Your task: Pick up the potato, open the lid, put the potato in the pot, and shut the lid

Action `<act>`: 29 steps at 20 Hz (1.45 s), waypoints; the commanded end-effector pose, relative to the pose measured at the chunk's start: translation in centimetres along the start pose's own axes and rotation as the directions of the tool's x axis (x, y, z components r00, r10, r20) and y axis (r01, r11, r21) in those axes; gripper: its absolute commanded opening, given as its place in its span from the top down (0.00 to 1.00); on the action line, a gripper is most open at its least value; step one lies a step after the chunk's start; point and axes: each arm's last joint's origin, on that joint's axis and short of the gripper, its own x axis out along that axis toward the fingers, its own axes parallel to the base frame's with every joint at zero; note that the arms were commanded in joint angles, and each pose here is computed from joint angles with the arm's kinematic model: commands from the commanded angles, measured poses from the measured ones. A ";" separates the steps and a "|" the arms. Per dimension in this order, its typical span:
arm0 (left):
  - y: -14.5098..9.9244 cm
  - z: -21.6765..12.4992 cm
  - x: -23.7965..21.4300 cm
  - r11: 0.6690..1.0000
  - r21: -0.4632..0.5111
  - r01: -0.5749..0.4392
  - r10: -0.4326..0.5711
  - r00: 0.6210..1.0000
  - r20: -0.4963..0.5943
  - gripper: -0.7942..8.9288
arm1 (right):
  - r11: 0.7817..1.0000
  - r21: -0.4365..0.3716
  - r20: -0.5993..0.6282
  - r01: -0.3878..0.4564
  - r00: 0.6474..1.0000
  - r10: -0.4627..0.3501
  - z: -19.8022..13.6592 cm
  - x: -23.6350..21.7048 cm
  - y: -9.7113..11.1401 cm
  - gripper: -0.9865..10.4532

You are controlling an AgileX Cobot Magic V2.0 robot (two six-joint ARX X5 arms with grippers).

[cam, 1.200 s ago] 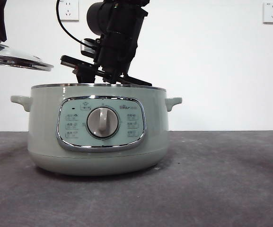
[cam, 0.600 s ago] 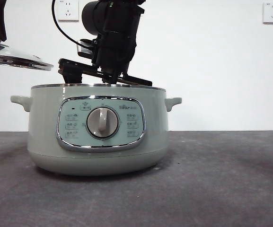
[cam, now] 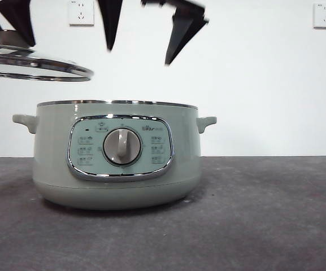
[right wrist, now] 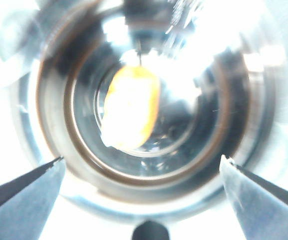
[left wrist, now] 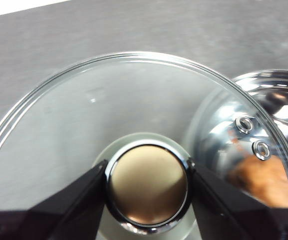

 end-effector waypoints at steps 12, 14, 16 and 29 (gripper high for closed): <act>-10.2 0.4 2.0 0.976 0.110 0.190 -0.194 0.981 0.027 0.93 | 0.992 0.088 -0.038 0.096 0.995 -0.093 -15.2 -2.7 -4.8 0.25; -11.3 0.2 2.6 0.971 0.108 0.214 -0.217 0.976 0.012 0.93 | 0.990 0.120 -0.014 0.067 0.998 -0.065 -17.0 -3.5 -5.5 0.25; -12.5 0.0 3.5 0.966 0.109 0.235 -0.236 0.972 -0.001 0.93 | 0.990 0.134 0.016 0.049 0.999 -0.052 -18.2 -4.5 -5.7 0.25; -13.8 -0.6 5.7 0.976 0.114 0.184 -0.181 0.983 -0.033 0.93 | 0.989 0.145 0.077 -0.027 0.997 0.016 -21.0 -8.0 -5.4 0.25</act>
